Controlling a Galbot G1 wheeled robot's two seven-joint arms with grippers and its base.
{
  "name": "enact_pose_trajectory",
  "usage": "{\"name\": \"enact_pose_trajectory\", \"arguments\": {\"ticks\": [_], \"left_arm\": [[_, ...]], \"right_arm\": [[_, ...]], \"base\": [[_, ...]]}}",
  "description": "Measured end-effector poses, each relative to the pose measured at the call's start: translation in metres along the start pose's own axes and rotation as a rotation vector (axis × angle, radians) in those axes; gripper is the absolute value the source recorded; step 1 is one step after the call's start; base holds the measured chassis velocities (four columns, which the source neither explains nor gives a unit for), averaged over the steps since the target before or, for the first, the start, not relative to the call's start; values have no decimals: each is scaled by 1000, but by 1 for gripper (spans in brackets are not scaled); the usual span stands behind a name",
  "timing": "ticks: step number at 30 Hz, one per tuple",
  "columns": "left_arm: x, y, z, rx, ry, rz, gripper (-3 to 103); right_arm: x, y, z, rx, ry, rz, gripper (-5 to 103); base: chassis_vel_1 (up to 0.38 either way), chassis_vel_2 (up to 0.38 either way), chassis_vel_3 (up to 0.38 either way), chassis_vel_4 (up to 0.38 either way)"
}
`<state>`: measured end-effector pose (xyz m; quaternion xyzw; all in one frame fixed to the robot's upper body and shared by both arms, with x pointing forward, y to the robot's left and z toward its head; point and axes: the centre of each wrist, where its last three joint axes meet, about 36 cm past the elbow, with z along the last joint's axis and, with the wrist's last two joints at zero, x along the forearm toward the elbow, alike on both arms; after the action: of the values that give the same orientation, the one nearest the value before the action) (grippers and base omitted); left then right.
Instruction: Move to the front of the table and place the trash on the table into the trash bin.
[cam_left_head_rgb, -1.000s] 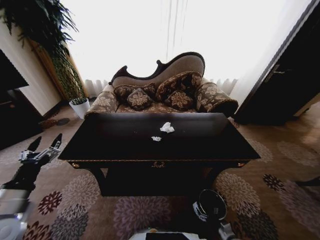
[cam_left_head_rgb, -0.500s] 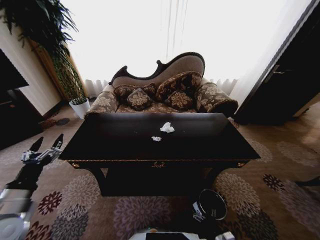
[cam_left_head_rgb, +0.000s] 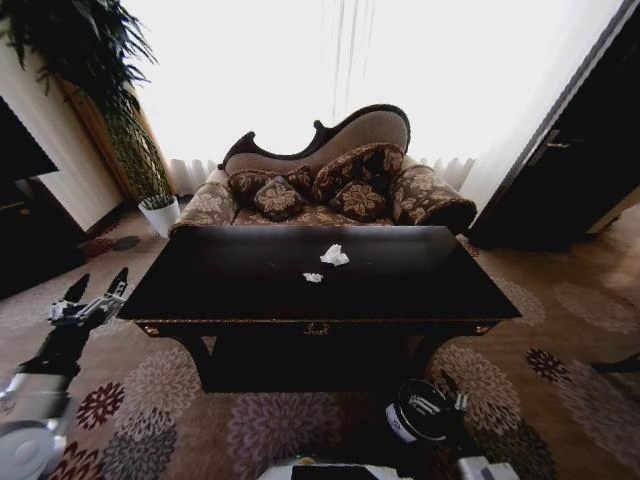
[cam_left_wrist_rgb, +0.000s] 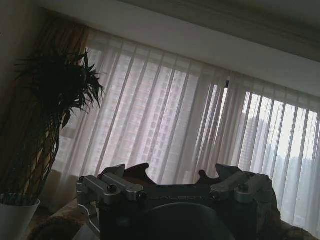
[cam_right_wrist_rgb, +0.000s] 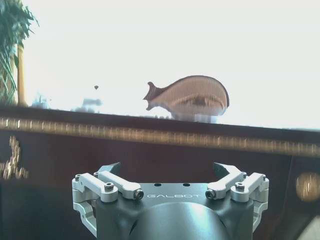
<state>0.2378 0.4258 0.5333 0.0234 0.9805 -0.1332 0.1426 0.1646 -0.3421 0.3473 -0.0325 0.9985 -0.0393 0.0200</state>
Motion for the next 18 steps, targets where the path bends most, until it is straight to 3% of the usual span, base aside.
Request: {"name": "enact_pose_trajectory", "arguments": {"ticks": [9, 18], "left_arm": [[1, 3, -3, -12, 3, -3, 100], [8, 0, -5, -23, 18, -9, 100]], "right_arm": [[-18, 6, -42, -45, -104, 5, 100], [-63, -11, -104, -81, -189, -29, 100]], "base": [[0, 0, 0, 0], [0, 0, 0, 0]]}}
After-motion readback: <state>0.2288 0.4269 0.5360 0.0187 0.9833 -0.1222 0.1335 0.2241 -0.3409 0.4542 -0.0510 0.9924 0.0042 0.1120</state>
